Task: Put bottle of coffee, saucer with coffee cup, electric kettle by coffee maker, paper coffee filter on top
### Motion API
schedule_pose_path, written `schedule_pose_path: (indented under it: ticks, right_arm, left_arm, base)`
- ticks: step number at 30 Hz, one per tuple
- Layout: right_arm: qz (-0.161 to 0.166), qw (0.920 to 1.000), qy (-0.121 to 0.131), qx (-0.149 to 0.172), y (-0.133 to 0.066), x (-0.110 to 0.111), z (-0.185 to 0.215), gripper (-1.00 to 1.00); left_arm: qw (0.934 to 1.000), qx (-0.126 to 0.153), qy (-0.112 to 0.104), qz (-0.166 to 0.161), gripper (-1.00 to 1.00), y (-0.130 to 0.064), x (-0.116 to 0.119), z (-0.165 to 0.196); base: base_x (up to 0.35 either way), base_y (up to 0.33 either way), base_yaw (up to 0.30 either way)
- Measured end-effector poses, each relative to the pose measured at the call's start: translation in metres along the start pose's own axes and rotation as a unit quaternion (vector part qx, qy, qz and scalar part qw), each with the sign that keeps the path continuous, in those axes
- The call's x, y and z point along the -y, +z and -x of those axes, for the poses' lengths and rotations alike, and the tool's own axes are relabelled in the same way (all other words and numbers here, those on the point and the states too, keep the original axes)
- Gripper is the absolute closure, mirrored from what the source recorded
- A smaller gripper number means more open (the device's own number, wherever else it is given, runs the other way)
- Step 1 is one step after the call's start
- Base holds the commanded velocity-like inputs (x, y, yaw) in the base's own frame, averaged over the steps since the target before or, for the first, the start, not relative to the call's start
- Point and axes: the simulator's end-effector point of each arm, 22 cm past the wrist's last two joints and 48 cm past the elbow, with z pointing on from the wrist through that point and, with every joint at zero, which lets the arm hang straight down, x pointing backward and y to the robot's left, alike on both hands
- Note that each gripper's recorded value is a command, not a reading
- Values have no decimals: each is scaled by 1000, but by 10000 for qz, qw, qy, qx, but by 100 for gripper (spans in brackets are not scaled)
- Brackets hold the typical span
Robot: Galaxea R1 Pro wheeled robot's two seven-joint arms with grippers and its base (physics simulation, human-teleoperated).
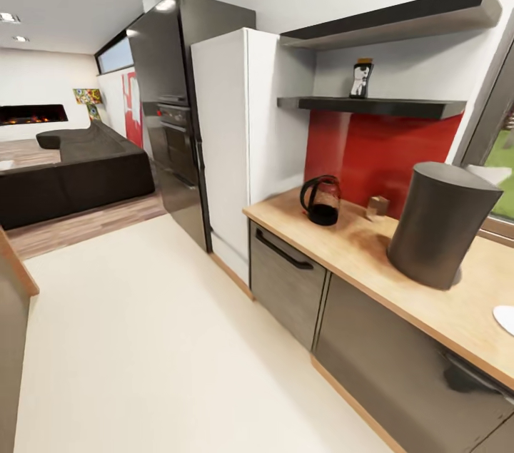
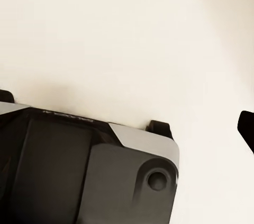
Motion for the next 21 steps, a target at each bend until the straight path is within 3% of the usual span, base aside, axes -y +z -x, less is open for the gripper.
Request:
schedule_pose_path:
  ticks: [21]
  right_arm:
    - [3,10000,8,14,0,1,1,-100]
  left_arm:
    - [10000,-5,1,-4,-100,0,0,-1]
  base:
    - [281,229,6]
